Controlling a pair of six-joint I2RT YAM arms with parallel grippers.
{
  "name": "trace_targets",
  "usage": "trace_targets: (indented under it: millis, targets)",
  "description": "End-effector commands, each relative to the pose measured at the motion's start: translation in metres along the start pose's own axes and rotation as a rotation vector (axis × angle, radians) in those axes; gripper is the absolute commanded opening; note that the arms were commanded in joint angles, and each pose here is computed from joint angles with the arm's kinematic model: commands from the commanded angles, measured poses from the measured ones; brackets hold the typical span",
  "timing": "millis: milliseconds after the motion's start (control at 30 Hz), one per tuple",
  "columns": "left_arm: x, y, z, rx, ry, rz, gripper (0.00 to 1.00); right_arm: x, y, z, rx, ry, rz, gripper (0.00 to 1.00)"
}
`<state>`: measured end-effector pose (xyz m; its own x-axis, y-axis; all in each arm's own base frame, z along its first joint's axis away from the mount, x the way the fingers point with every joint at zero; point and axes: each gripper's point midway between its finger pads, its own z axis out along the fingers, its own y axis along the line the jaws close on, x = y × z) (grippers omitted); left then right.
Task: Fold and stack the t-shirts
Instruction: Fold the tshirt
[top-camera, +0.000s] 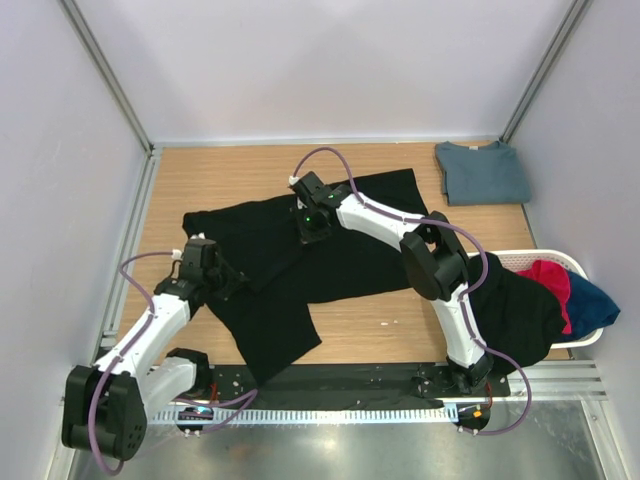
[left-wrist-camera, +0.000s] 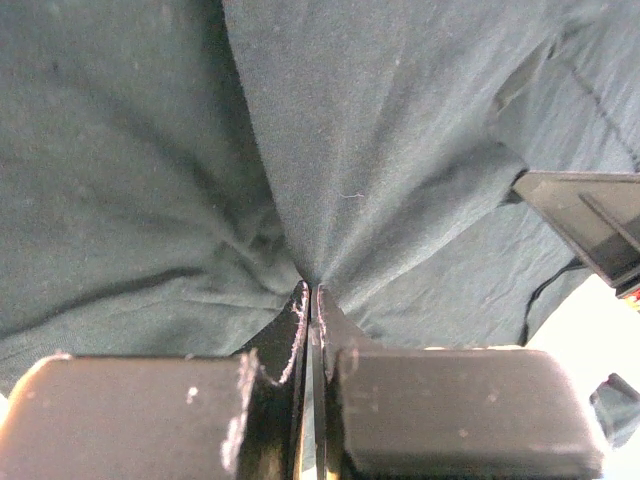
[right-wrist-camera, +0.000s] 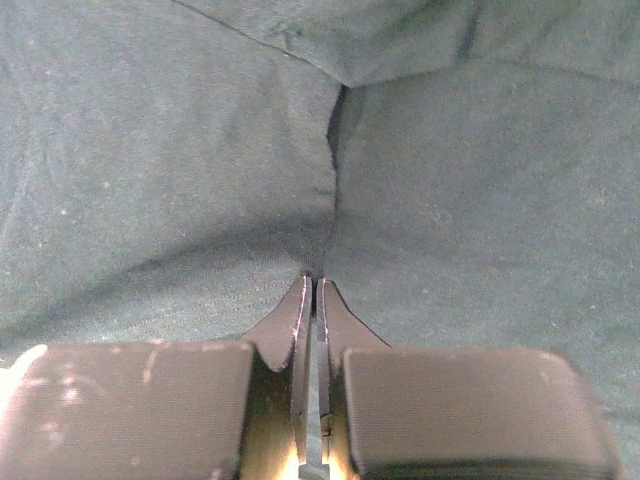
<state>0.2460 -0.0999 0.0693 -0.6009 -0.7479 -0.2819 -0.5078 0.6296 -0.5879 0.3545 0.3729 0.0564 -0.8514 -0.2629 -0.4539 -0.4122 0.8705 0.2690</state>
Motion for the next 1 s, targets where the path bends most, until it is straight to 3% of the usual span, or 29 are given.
trace_targets:
  millis: [0,600,967]
  targets:
    - [0.009,0.010,0.000,-0.032,0.012,0.007,0.00,-0.016,0.004,-0.028,0.017,-0.062,-0.001,0.01]
    - [0.012,0.019,0.007,-0.074,0.018,0.021,0.00,-0.007,0.000,-0.058,0.040,-0.051,0.001,0.01]
    - [0.014,0.023,0.014,-0.102,0.037,0.029,0.00,0.014,-0.005,-0.034,0.050,0.091,-0.022,0.01]
